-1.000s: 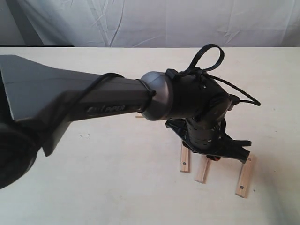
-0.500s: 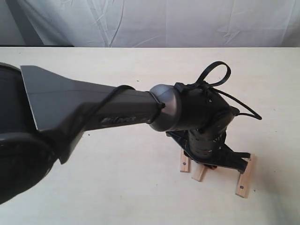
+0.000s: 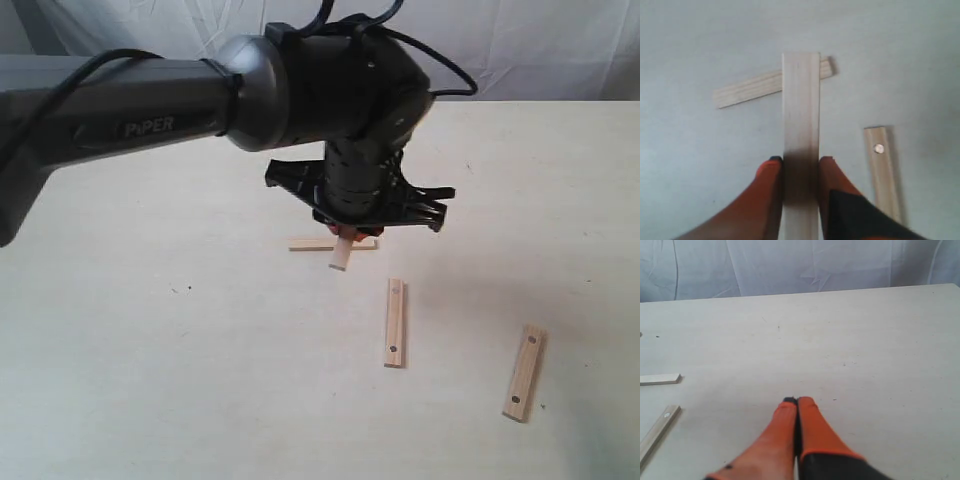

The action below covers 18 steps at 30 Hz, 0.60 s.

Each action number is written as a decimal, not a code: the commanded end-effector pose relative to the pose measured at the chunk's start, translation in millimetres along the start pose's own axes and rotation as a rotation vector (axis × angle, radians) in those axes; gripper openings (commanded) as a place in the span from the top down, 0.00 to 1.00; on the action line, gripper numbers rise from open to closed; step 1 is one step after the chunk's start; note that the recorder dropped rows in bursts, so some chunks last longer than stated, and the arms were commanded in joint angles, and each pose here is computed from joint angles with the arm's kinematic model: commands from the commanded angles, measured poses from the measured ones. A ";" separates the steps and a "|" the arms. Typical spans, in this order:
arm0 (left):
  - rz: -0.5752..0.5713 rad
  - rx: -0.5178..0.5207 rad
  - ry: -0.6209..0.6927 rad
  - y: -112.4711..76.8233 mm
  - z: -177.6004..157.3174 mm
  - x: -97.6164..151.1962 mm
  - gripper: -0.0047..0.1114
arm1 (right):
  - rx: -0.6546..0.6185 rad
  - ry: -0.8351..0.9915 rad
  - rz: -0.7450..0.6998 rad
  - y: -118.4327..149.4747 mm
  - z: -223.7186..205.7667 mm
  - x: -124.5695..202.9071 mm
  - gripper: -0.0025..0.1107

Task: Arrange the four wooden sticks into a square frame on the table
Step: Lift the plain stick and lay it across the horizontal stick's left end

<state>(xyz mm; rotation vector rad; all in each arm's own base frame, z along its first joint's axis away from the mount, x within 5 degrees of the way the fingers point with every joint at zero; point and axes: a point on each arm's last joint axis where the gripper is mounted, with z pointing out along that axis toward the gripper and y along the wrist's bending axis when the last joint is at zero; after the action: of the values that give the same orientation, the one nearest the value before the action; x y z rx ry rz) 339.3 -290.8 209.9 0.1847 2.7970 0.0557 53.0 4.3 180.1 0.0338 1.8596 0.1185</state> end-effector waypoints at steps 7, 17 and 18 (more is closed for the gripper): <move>-0.132 0.016 0.104 44.7 45.3 18.8 0.96 | 0.004 -0.021 -0.003 -0.3 -0.3 -1.2 0.99; -0.150 0.060 0.024 59.4 69.8 22.5 0.96 | 0.004 -0.021 -0.003 -0.3 -0.3 -1.2 0.99; -0.151 0.061 0.026 59.1 71.2 22.8 0.96 | 0.004 -0.021 -0.003 -0.3 -0.3 -1.2 0.99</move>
<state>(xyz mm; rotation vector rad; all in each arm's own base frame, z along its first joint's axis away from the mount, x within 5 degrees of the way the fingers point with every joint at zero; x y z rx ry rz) 348.2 -228.1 135.8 -0.0098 2.8512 -0.0494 53.0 4.3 180.1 0.0338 1.8596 0.1185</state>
